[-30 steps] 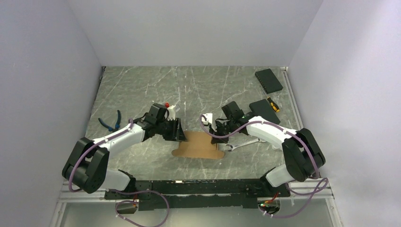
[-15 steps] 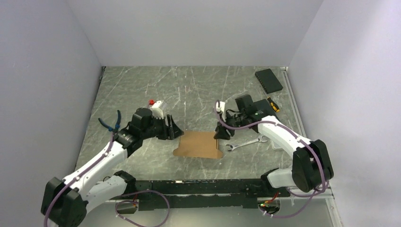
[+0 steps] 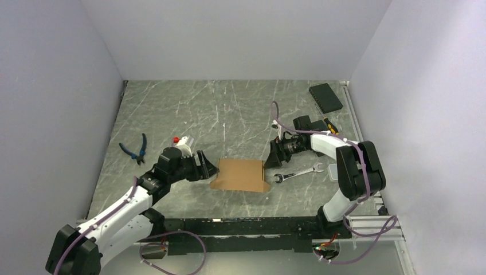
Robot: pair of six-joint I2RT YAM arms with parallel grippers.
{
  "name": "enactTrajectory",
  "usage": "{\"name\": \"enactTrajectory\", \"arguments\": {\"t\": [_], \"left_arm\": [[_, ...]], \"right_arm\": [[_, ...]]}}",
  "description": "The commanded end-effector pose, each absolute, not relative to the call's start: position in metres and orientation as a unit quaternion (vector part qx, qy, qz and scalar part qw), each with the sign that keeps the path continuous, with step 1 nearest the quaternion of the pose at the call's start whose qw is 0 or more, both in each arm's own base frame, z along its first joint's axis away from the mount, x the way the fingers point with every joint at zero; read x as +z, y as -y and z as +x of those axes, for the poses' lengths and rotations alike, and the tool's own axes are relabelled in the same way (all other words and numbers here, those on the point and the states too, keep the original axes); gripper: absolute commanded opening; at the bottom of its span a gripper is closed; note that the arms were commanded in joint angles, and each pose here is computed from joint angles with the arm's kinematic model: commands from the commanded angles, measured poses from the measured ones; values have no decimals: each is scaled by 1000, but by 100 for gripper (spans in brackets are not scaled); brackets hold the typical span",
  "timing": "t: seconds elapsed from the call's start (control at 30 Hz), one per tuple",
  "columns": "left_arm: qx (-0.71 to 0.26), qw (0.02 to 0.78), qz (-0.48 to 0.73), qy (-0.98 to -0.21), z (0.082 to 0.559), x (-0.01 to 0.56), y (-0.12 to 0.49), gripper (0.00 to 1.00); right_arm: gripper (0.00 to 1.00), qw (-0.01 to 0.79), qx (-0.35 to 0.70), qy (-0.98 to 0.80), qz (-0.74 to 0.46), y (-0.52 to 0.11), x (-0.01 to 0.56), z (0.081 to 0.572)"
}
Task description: Fold the paper box
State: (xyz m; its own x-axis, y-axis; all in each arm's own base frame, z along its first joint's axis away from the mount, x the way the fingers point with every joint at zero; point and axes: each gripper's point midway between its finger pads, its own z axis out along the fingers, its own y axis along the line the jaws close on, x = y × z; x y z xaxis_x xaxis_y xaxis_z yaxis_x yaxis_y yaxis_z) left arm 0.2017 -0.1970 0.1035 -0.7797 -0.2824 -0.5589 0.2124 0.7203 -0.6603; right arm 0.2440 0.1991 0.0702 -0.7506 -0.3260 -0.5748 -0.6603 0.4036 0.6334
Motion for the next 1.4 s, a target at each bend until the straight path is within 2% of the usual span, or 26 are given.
{"name": "enactTrajectory", "arguments": {"t": [0.0, 0.2, 0.33, 0.53, 0.73, 1.0, 1.37], "left_arm": [[-388, 346, -26, -854, 213, 114, 205, 78], [-395, 343, -34, -851, 214, 105, 207, 78], [-397, 340, -37, -852, 214, 102, 207, 79], [-399, 336, -43, -852, 213, 97, 207, 79], [-406, 329, -49, -851, 211, 91, 209, 79], [-425, 316, -51, -847, 209, 82, 216, 88], [-472, 298, -74, -826, 207, 82, 227, 89]], "right_arm": [[70, 156, 481, -814, -285, -206, 78, 240], [70, 129, 489, -820, -268, -212, 66, 239], [66, 114, 495, -822, -258, -217, 61, 238], [45, 110, 479, -835, -247, -217, 51, 243], [34, 101, 464, -847, -239, -213, 40, 247], [30, 99, 464, -851, -226, -205, 38, 252], [28, 85, 472, -854, -202, -199, 31, 256]]}}
